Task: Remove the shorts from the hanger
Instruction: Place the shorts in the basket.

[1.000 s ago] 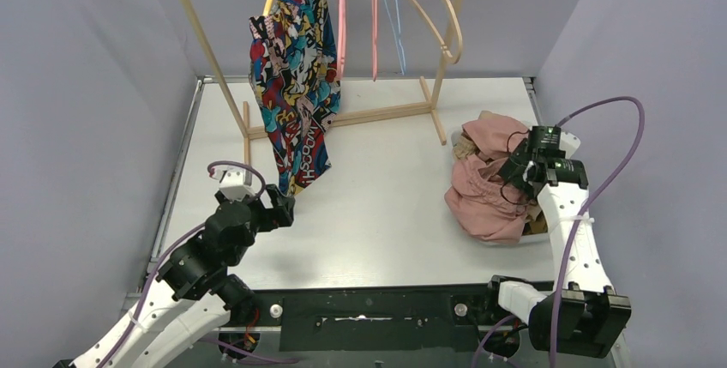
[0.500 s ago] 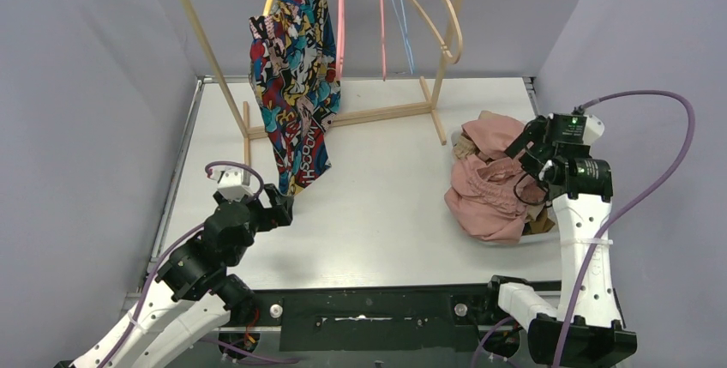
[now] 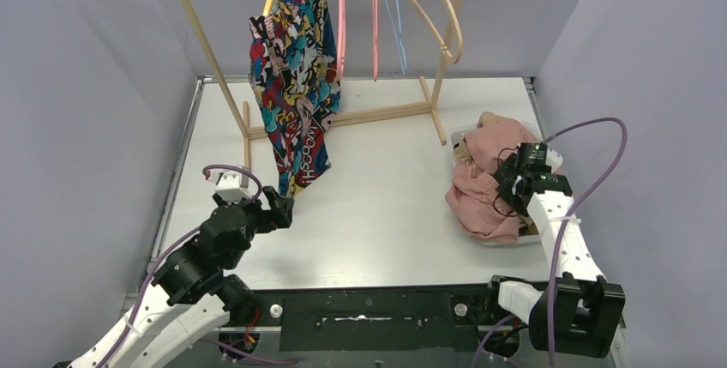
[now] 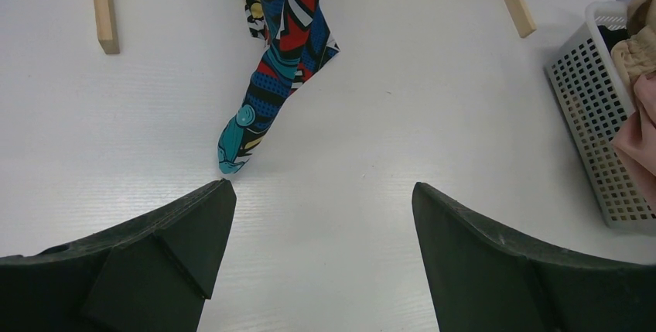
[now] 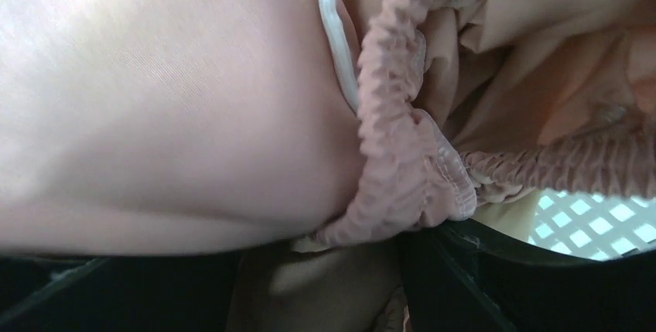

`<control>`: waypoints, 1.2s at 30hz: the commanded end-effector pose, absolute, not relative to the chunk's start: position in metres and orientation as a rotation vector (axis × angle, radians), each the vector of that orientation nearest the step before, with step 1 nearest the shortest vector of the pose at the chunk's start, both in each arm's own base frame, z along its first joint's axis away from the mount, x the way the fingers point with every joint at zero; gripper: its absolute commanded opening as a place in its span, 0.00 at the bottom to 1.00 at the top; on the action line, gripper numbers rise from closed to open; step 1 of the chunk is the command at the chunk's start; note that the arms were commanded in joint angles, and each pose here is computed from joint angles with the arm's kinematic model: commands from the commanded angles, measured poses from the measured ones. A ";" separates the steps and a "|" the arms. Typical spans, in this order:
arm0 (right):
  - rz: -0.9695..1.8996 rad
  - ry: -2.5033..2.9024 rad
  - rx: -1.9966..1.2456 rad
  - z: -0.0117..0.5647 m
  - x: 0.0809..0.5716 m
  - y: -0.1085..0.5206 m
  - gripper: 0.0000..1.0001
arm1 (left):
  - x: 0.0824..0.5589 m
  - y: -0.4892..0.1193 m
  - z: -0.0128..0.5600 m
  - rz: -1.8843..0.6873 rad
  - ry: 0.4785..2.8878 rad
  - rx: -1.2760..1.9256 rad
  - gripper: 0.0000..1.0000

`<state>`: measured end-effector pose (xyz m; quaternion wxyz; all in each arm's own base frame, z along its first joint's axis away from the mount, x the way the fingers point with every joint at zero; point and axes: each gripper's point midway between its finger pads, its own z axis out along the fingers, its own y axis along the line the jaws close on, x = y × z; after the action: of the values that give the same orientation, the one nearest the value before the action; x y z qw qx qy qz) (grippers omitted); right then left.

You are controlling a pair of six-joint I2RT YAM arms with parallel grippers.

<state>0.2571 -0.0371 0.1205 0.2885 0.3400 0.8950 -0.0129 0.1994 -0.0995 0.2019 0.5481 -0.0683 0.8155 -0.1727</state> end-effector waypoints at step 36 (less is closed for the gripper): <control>0.122 2.059 0.852 0.266 0.264 -0.029 0.81 | 0.205 -0.098 0.213 -0.417 1.882 -0.184 0.86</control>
<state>0.2575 -0.0339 0.2016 0.3546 0.3483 0.8677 0.0119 0.2006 -0.0972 0.2019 0.5495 -0.0721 0.8151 -0.1688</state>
